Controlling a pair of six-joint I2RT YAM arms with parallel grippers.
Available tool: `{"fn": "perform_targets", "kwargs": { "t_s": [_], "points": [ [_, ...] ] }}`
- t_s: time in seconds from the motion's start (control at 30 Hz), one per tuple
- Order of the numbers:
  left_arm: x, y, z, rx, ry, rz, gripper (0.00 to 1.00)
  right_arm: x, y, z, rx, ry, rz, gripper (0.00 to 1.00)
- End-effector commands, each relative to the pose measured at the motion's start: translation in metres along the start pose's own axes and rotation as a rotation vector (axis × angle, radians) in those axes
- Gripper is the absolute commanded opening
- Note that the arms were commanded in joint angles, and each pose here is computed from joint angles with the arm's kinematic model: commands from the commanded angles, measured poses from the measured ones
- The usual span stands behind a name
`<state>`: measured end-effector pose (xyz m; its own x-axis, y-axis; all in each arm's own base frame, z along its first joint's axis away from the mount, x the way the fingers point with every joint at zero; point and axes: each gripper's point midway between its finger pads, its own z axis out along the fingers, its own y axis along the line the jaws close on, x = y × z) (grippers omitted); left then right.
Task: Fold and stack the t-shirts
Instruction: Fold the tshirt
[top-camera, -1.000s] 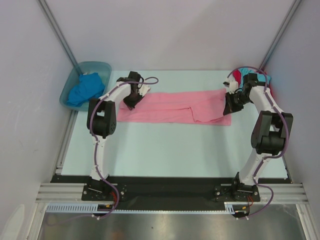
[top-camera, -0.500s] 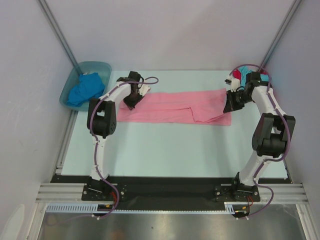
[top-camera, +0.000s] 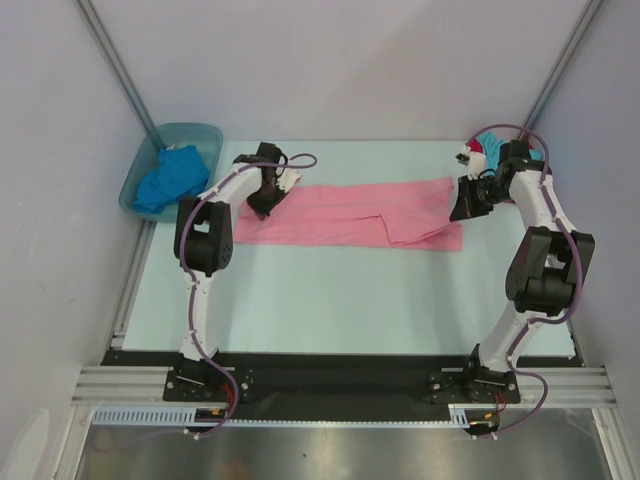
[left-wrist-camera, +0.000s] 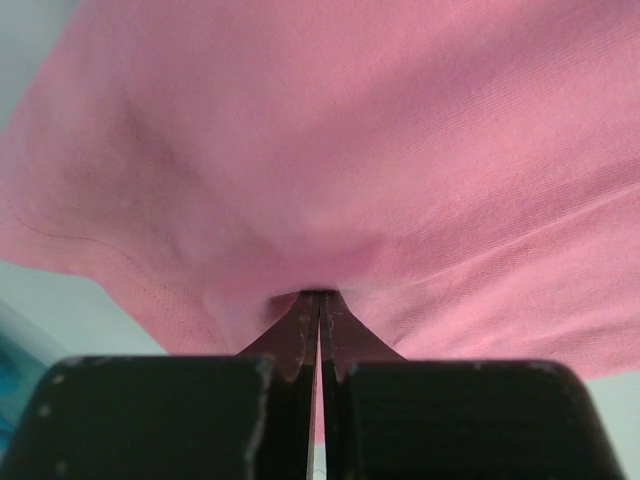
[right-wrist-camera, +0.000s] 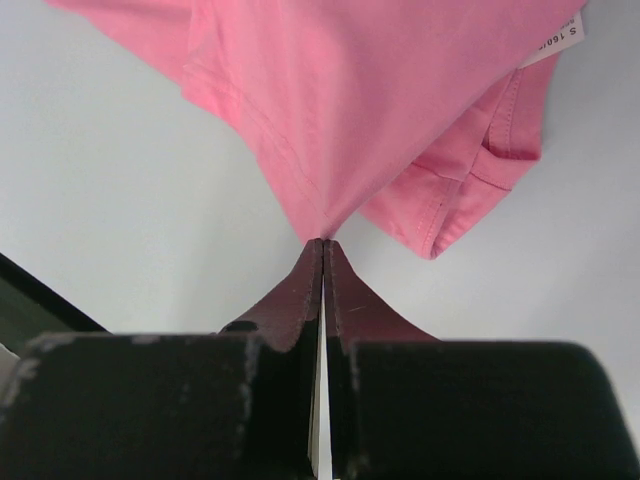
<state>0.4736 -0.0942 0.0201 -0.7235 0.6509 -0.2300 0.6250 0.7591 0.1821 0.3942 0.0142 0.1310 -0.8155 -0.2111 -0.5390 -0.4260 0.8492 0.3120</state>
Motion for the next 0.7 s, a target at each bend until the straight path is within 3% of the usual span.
{"fn": "perform_targets", "kwargs": {
  "t_s": [0.0,0.67],
  "points": [
    [-0.019,0.004,-0.007,0.005,-0.066,-0.008,0.0,-0.024,0.01,-0.025,-0.001,-0.087,-0.049,0.0],
    [-0.022,0.006,-0.005,0.002,-0.068,-0.005,0.0,-0.007,0.022,-0.02,-0.058,-0.022,-0.084,0.0]
  ]
}}
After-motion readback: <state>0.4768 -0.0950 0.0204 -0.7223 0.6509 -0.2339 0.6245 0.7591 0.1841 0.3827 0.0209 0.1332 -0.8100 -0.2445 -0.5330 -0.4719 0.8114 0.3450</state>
